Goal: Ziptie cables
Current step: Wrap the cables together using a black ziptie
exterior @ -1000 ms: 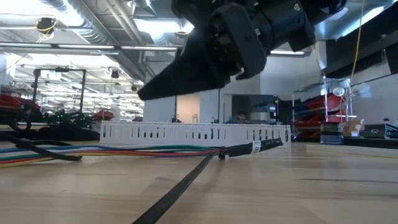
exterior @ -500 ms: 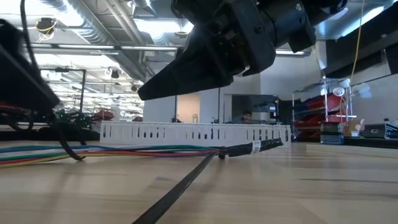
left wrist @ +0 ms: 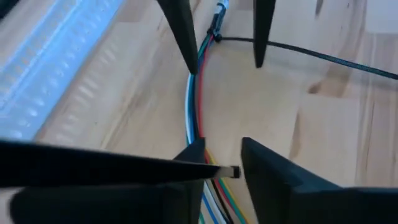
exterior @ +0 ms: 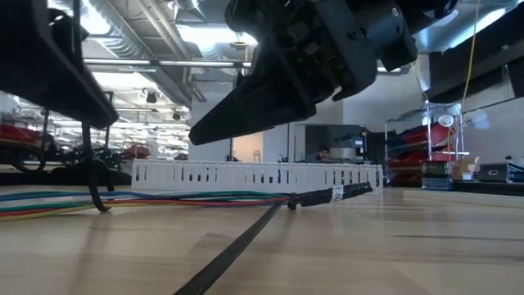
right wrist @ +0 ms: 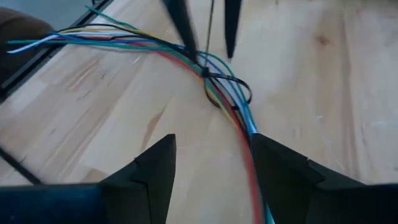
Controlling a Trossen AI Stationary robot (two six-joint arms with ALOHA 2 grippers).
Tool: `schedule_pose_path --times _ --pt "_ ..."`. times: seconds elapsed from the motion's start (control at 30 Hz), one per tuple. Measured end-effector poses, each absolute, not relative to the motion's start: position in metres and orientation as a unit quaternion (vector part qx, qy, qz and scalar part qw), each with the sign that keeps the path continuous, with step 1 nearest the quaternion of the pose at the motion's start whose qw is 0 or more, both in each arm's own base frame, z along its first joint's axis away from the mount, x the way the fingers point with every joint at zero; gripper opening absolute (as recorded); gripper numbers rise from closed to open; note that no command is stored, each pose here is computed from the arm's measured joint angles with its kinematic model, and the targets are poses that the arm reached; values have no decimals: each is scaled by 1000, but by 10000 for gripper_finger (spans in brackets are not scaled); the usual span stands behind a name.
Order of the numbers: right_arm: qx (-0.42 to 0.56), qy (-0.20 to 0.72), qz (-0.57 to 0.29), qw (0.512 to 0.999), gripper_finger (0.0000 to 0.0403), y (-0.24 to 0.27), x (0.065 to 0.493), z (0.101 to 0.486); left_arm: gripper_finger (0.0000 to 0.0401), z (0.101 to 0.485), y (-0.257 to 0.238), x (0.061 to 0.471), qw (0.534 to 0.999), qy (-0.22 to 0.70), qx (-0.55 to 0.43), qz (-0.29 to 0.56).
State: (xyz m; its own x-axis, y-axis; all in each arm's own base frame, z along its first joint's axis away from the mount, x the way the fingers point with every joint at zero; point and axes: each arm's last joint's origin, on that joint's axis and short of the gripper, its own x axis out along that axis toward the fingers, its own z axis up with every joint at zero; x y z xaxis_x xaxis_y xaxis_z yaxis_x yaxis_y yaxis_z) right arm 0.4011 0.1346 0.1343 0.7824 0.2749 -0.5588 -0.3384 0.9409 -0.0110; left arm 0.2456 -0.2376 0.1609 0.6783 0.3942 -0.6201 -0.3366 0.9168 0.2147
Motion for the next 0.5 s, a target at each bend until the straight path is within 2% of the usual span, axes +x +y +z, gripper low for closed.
schedule_pose_path --times 0.2,0.37,0.5 --pt "-62 266 173 946 202 147 400 134 10 161 -231 253 907 375 52 187" --pt "-64 224 150 961 202 158 407 104 2 163 -222 264 906 375 56 188" --pt "-26 182 53 982 202 156 418 95 1 164 -215 272 907 368 27 203"
